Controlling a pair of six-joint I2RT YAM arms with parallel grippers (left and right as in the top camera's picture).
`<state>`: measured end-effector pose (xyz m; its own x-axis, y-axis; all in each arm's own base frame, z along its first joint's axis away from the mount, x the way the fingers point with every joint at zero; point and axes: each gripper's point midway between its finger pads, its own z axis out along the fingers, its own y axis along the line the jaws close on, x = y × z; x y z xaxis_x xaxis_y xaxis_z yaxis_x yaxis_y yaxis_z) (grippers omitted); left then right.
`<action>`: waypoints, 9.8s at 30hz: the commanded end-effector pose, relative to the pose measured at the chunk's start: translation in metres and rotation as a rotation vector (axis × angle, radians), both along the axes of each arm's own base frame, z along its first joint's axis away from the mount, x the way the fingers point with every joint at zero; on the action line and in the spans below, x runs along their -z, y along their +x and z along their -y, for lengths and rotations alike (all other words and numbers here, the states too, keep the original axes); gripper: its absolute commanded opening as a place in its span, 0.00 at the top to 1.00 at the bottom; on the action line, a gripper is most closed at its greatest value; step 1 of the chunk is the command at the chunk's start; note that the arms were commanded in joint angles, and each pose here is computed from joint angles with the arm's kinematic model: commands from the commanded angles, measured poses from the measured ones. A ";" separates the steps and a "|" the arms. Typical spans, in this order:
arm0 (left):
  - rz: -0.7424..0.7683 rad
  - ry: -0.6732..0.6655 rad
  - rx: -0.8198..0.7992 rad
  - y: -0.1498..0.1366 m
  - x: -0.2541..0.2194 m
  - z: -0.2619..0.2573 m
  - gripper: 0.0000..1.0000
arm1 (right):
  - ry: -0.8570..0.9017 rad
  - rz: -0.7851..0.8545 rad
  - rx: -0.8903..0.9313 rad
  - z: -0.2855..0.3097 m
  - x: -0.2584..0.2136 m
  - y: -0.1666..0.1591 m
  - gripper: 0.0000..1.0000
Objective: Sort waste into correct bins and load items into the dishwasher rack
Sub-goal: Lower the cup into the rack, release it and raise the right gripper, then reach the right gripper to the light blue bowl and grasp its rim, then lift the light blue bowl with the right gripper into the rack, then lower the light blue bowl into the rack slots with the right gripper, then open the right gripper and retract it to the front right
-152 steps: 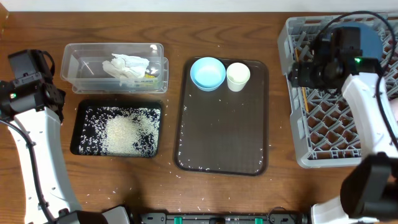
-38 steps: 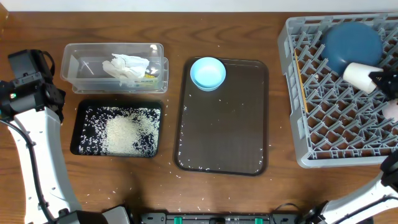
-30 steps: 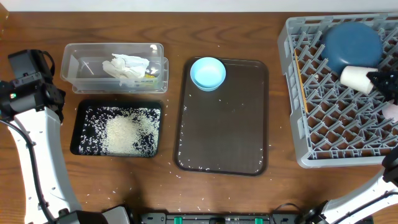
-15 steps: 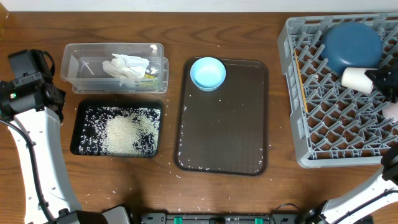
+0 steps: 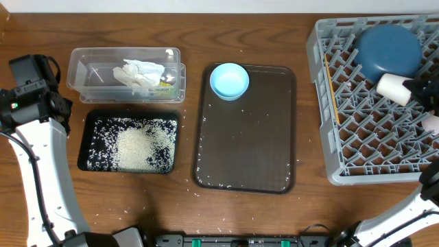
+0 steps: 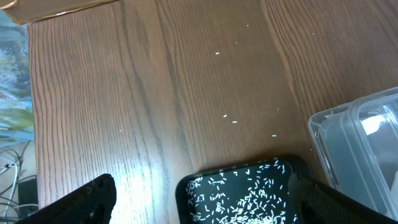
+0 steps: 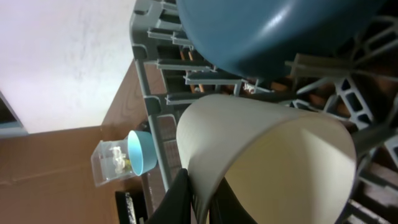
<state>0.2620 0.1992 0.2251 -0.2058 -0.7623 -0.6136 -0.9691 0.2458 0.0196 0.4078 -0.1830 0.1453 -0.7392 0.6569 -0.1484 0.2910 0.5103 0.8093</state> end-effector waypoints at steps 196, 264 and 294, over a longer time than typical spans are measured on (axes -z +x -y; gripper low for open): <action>-0.013 0.005 0.005 -0.001 0.000 -0.002 0.09 | 0.217 0.449 -0.262 -0.100 -0.102 -0.014 0.99; -0.013 0.005 0.005 -0.001 0.000 -0.002 0.09 | -0.473 -0.002 -0.020 -0.131 -0.149 -0.158 0.67; -0.013 0.005 0.005 -0.001 0.000 -0.002 0.09 | -0.785 0.457 -0.206 -0.240 -0.189 -0.321 0.01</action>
<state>0.2620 0.1992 0.2251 -0.2058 -0.7623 -0.6136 -0.9691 0.2458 0.0196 0.0855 0.0537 0.3307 -0.6027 0.2013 -0.7721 -0.0302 0.9612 0.2742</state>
